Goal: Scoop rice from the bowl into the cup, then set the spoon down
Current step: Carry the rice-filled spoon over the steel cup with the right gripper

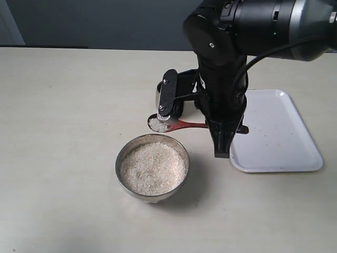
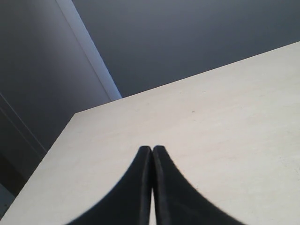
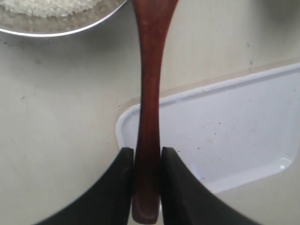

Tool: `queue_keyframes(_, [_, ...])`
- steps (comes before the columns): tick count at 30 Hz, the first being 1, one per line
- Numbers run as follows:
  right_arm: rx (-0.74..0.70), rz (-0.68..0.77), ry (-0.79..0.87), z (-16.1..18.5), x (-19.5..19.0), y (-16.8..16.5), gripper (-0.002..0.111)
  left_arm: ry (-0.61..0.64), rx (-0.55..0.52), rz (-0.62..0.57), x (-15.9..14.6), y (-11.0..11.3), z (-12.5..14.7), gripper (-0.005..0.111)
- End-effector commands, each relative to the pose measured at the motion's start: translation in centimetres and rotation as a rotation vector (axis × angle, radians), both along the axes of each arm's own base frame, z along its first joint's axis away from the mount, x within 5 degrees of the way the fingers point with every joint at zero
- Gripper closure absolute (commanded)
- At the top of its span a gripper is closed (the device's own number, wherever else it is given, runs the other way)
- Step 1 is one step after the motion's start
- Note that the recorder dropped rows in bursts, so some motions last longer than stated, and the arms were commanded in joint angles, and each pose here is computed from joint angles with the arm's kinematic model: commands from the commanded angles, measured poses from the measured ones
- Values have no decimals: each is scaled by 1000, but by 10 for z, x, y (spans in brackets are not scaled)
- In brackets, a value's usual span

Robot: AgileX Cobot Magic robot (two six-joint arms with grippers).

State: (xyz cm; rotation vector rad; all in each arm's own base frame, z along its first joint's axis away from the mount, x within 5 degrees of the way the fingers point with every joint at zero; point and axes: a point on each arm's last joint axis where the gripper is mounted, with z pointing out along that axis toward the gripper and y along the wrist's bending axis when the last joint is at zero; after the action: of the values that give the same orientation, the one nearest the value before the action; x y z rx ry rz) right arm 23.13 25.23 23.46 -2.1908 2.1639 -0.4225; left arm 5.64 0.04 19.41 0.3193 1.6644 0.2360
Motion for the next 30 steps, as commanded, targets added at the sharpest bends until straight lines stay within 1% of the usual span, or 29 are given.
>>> queue_keyframes(1, [8, -18, 7, 2, 7, -5, 109, -13, -11, -7, 0, -1, 2, 106])
queue_keyframes(6, [1, -50, 6, -1, 16, -13, 109, -13, -11, -7, 0, -1, 2, 106])
queue_keyframes(9, [-7, -44, 2, -2, 17, -14, 109, -13, -11, -7, 0, -1, 2, 106])
queue_keyframes(16, [10, -22, -20, -3, 23, -8, 109, -13, -11, -7, 0, -1, 2, 106])
queue_keyframes(21, [59, -22, -49, 2, 34, 4, 109, -13, -11, -7, 0, -1, 2, 106])
queue_keyframes(24, [107, -63, -40, 7, 44, 3, 109, -13, -11, -7, 0, -1, 2, 106])
queue_keyframes(30, [139, -150, -64, 17, 69, -16, 109, -13, -11, -7, 0, -1, 2, 106])
